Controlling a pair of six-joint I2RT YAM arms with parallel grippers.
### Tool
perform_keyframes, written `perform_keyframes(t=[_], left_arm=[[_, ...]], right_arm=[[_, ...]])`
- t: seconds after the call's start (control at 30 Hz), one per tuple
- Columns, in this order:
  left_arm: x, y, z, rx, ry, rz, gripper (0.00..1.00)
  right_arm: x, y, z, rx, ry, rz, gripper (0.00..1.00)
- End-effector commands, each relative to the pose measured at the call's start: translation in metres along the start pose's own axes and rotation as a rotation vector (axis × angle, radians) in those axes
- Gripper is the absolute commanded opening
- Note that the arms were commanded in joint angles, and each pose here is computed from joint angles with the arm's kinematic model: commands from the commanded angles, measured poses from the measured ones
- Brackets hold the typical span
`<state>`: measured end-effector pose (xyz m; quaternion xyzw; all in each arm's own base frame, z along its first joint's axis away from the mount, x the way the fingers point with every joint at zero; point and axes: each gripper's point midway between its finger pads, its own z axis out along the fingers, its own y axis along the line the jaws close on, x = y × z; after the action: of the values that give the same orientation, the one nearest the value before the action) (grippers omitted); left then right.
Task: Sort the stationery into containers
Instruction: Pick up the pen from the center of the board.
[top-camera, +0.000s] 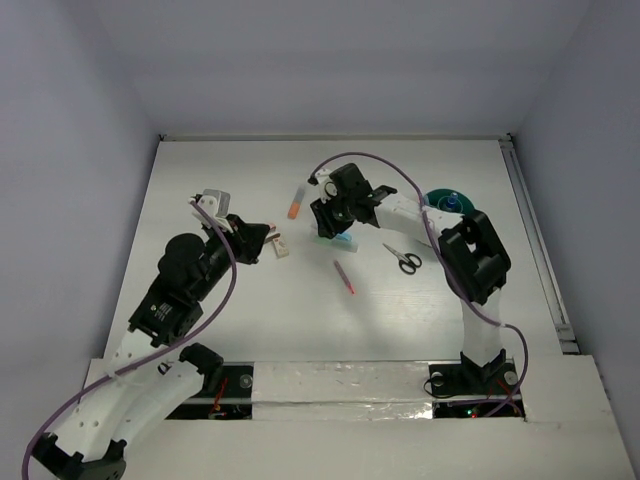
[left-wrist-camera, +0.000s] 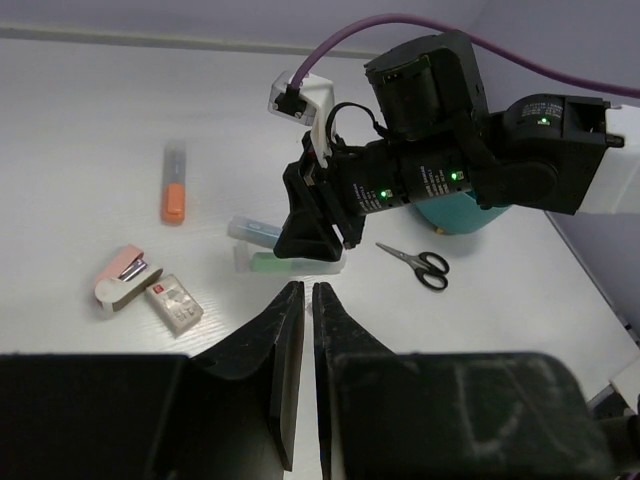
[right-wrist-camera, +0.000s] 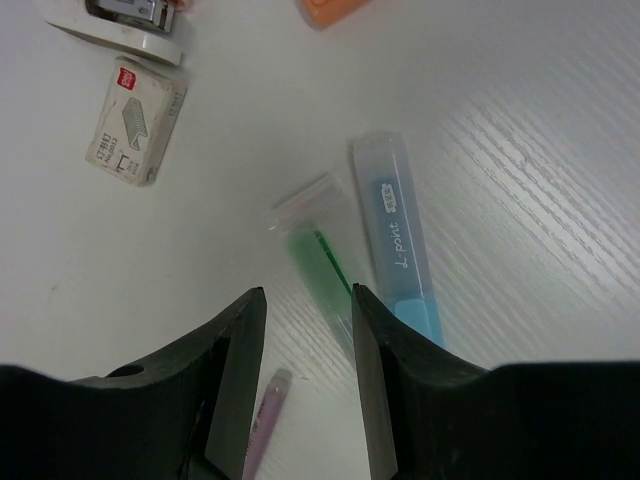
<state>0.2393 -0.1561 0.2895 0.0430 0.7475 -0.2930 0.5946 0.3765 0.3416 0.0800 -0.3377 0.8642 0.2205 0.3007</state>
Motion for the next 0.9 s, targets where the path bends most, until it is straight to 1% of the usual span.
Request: perform_keyframes(t=[0.0,0.07,0.27,0.37,0.53,0.63,0.67,0.8,0.87], left_arm=[[-0.008,0.003,0.0,-0.013,-0.026,0.046,0.06],[-0.009,0.008,-0.001,-0.027,-0.032,0.054,0.06],[-0.016,0.016,-0.003,-0.031,-0.059,0.049,0.07],[-0.014,0.015,-0.003,-0.004,-0.052,0.045,0.07],[-0.014,0.018,-0.001,0.004,-0.046,0.04,0.07],[-0.011,0.018,0.0,0.008,-0.035,0.037,0.06],[-0.011,0.018,0.0,0.008,-0.036,0.038,0.06],[-0.013,0.02,0.0,0.001,-0.041,0.037,0.07],[-0.012,0.02,0.001,0.001,-0.039,0.037,0.07]], right_arm=[[-0.002,0.004,0.001,-0.03,0.035,-0.047,0.46],[0.001,0.01,0.005,-0.05,0.05,-0.055,0.46],[0.011,0.005,0.01,-0.032,0.093,-0.054,0.41],[0.02,0.009,0.012,-0.035,0.117,-0.057,0.37],[0.026,0.006,0.014,-0.023,0.134,-0.049,0.37],[0.033,0.007,0.016,-0.011,0.165,-0.052,0.34],[0.033,0.006,0.015,-0.007,0.165,-0.054,0.35],[0.037,0.006,0.01,-0.003,0.177,-0.061,0.45],[0.04,0.005,0.008,0.003,0.186,-0.058,0.46]])
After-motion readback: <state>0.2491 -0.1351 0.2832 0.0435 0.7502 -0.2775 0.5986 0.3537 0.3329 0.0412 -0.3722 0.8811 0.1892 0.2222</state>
